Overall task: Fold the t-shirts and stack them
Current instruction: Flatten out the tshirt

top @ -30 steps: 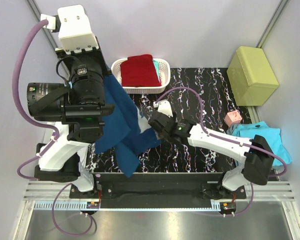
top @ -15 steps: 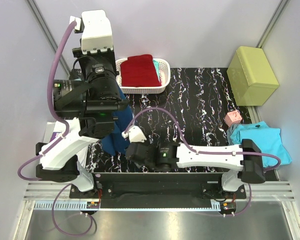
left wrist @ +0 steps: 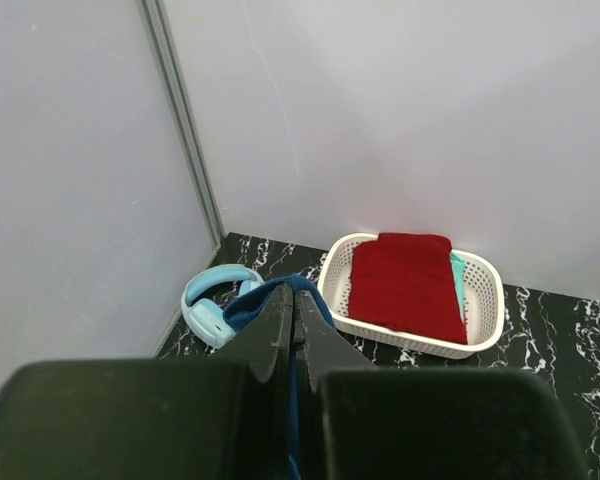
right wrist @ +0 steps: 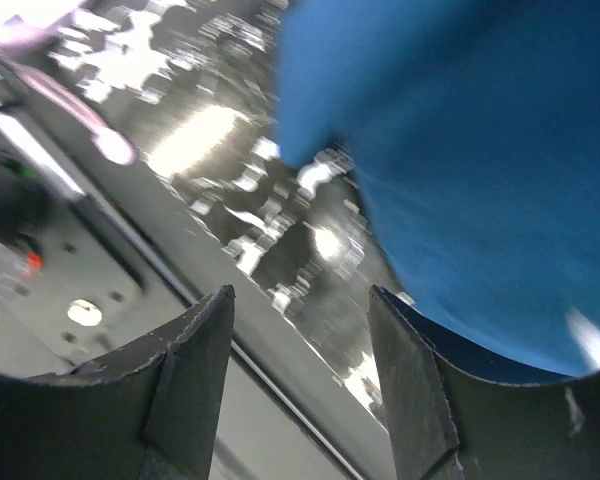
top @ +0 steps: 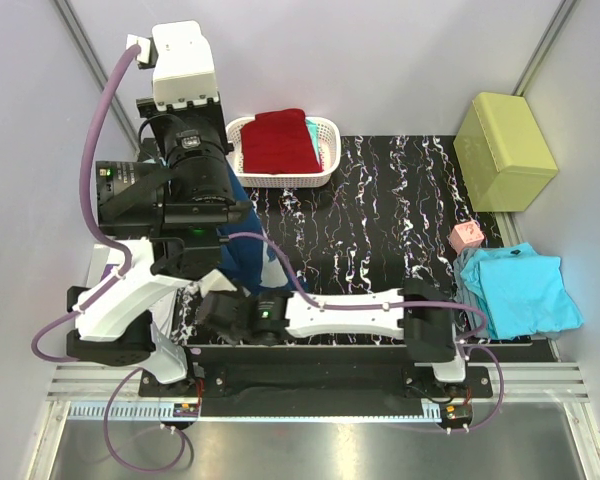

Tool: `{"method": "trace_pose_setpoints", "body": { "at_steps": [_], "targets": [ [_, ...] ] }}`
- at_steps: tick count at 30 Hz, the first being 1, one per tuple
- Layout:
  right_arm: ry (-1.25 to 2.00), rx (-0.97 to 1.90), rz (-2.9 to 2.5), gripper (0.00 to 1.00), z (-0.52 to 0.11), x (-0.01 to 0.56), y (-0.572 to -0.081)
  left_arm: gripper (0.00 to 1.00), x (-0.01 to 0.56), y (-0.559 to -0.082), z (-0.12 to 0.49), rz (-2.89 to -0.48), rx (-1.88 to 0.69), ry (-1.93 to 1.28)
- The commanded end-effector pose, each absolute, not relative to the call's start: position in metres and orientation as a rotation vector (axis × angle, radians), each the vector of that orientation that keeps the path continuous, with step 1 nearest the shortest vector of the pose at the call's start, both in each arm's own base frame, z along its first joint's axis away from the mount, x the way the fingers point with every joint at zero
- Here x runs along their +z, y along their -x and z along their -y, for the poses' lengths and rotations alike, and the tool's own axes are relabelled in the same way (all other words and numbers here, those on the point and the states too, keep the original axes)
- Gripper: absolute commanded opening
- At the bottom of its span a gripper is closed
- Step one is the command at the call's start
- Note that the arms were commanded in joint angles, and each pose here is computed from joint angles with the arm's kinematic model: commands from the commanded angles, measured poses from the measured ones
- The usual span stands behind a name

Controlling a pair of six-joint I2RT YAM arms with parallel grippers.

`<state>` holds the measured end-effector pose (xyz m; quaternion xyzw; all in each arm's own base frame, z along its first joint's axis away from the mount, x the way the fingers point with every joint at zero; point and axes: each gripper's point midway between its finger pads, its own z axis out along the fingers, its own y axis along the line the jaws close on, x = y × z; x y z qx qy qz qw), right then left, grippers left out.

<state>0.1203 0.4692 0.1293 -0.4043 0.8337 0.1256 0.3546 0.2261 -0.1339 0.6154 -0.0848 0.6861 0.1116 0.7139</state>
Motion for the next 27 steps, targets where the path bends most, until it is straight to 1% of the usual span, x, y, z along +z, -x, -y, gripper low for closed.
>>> {"method": "trace_pose_setpoints", "body": {
  "at_steps": [1, 2, 4, 5, 6, 8, 10, 11, 16, 22, 27],
  "targets": [
    [1.121, 0.443, -2.068, 0.63, -0.52, 0.139, -0.108, 0.0, 0.601, -0.218, 0.134, -1.598, 0.227, 0.228],
    [1.114, 0.459, -2.051, 0.63, -0.53, 0.146, -0.11, 0.0, 0.601, -0.218, 0.135, -1.601, 0.222, 0.229],
    [1.129, 0.432, -2.052, 0.63, -0.539, 0.132, -0.113, 0.0, 0.601, -0.217, 0.136, -1.602, 0.216, 0.227],
    [1.118, 0.453, -2.036, 0.63, -0.548, 0.14, -0.114, 0.0, 0.6, -0.216, 0.136, -1.605, 0.214, 0.226],
    [1.131, 0.437, -2.04, 0.63, -0.552, 0.129, -0.115, 0.0, 0.601, -0.215, 0.137, -1.605, 0.209, 0.223],
    [1.116, 0.449, -2.021, 0.63, -0.563, 0.135, -0.118, 0.0, 0.599, -0.214, 0.139, -1.612, 0.209, 0.217],
    [1.121, 0.41, -2.024, 0.63, -0.567, 0.122, -0.123, 0.0, 0.598, -0.213, 0.142, -1.618, 0.208, 0.206],
    [1.103, 0.409, -2.012, 0.63, -0.571, 0.128, -0.127, 0.0, 0.597, -0.213, 0.143, -1.621, 0.207, 0.206],
    [1.051, 0.279, -2.015, 0.63, -0.566, 0.12, -0.148, 0.0, 0.596, -0.21, 0.143, -1.631, 0.21, 0.188],
    [0.927, 0.206, -2.051, 0.63, -0.54, 0.131, -0.177, 0.0, 0.595, -0.21, 0.141, -1.626, 0.215, 0.181],
    [0.872, 0.166, -2.042, 0.63, -0.521, 0.145, -0.186, 0.0, 0.596, -0.211, 0.14, -1.621, 0.211, 0.188]
  ]
}}
